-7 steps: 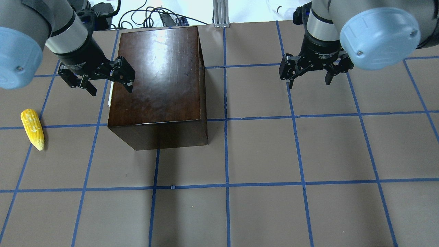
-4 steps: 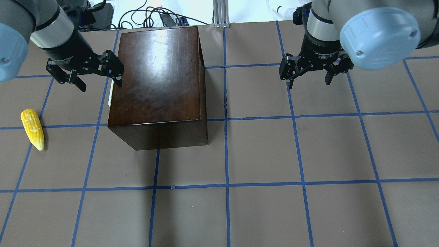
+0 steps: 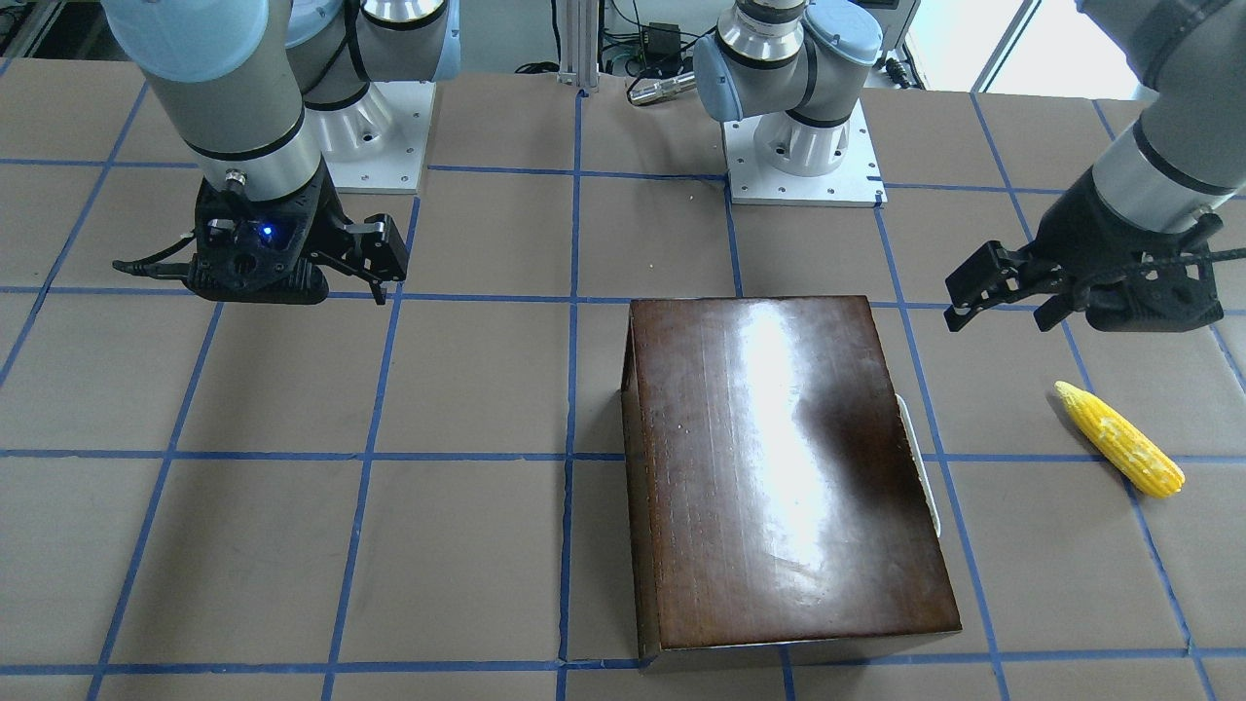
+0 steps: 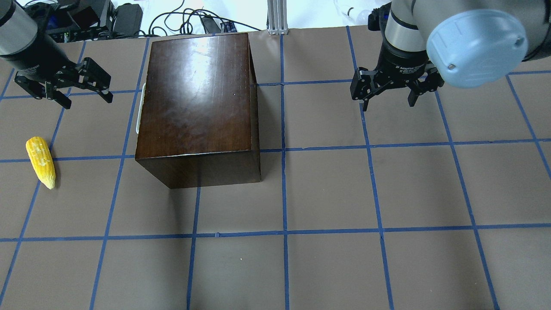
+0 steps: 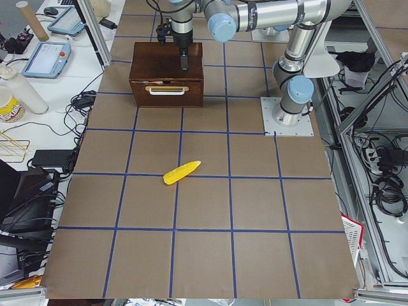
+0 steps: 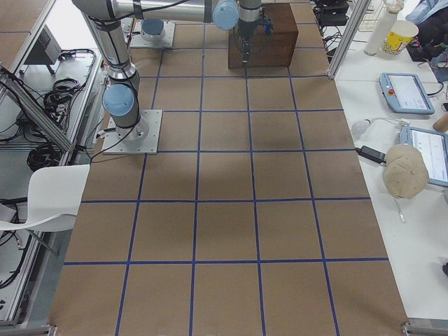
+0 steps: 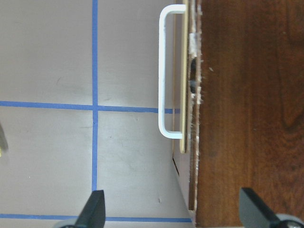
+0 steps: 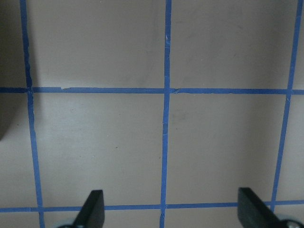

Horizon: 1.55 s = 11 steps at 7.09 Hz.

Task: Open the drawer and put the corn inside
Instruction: 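Move the left gripper down beside the cabinet to the white drawer handle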

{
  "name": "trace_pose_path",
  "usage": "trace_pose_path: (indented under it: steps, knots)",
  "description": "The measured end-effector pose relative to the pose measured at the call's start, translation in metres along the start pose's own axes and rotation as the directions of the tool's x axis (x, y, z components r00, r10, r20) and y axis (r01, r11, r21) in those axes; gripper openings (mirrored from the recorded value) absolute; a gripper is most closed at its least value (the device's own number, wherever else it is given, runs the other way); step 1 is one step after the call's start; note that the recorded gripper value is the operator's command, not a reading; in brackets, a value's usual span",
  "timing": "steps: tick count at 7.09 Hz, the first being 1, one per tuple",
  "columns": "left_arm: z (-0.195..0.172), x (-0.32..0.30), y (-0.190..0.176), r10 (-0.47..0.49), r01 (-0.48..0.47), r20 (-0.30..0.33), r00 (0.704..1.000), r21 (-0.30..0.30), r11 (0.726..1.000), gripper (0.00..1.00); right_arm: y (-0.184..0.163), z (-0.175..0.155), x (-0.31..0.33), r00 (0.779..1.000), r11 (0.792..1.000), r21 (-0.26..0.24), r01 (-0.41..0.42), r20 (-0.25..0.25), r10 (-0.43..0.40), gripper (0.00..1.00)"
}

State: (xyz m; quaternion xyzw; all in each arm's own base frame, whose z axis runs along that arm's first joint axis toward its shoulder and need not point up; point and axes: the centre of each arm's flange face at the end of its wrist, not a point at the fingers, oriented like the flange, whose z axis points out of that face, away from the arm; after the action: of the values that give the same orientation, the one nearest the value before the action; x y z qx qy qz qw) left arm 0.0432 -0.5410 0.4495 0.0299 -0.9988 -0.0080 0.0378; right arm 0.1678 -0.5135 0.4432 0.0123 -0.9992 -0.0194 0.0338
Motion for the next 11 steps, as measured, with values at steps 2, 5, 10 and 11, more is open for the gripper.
trace_pose_path:
  steps: [2, 5, 10, 11]
  knots:
    - [0.024, -0.033, -0.019, 0.004, -0.004, -0.008, 1.0, -0.004, 1.0, 1.0, 0.0, 0.0, 0.0, 1.0, 1.0, 0.0, 0.0, 0.0, 0.0, 1.0]
    - [0.067, -0.046, -0.05, -0.004, 0.005, -0.056, 0.998, 0.006, 1.0, 1.0, 0.0, 0.0, 0.0, 1.0, 1.0, 0.0, 0.0, 0.0, 0.0, 1.0]
    - [0.12, -0.042, -0.073, -0.007, 0.001, -0.181, 0.984, -0.032, 0.999, 1.0, 0.0, 0.0, 0.0, 1.0, 1.0, -0.002, 0.0, 0.001, 0.0, 1.0]
    - [0.128, -0.041, -0.078, -0.01, 0.003, -0.211, 0.977, -0.031, 1.0, 1.0, 0.0, 0.0, 0.0, 1.0, 1.0, -0.001, 0.0, 0.001, 0.0, 1.0]
